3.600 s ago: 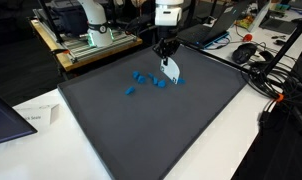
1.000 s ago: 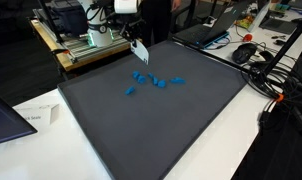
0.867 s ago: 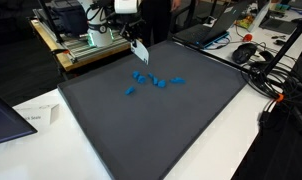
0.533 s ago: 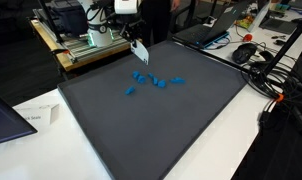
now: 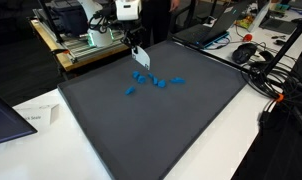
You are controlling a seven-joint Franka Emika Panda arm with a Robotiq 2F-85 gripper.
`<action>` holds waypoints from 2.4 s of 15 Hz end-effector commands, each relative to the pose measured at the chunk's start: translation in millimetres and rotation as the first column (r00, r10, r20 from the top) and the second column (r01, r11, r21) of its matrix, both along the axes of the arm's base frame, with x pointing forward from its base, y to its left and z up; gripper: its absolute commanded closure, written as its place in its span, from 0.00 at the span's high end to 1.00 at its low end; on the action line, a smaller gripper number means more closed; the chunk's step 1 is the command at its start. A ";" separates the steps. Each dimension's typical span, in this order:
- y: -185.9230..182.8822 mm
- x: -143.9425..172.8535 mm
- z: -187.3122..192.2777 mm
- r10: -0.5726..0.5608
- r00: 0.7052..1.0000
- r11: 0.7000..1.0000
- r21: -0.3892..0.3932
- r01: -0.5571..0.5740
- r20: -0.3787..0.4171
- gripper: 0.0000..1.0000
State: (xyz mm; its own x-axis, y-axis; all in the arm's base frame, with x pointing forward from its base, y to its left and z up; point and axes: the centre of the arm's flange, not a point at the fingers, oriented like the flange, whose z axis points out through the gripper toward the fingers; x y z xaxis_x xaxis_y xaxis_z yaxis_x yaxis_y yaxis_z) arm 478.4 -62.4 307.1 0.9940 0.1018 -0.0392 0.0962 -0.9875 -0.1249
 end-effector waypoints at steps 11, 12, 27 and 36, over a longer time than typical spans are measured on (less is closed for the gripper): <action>6.4 -3.6 -53.0 0.227 0.966 0.973 -0.073 -0.219 0.124 0.01; 7.0 -3.6 -56.9 0.239 0.963 0.970 -0.076 -0.230 0.123 0.01; 7.9 -9.7 -90.8 0.317 0.945 0.948 -0.071 -0.312 0.077 0.01; 6.6 -8.8 -110.4 0.327 0.942 0.944 -0.074 -0.322 0.072 0.01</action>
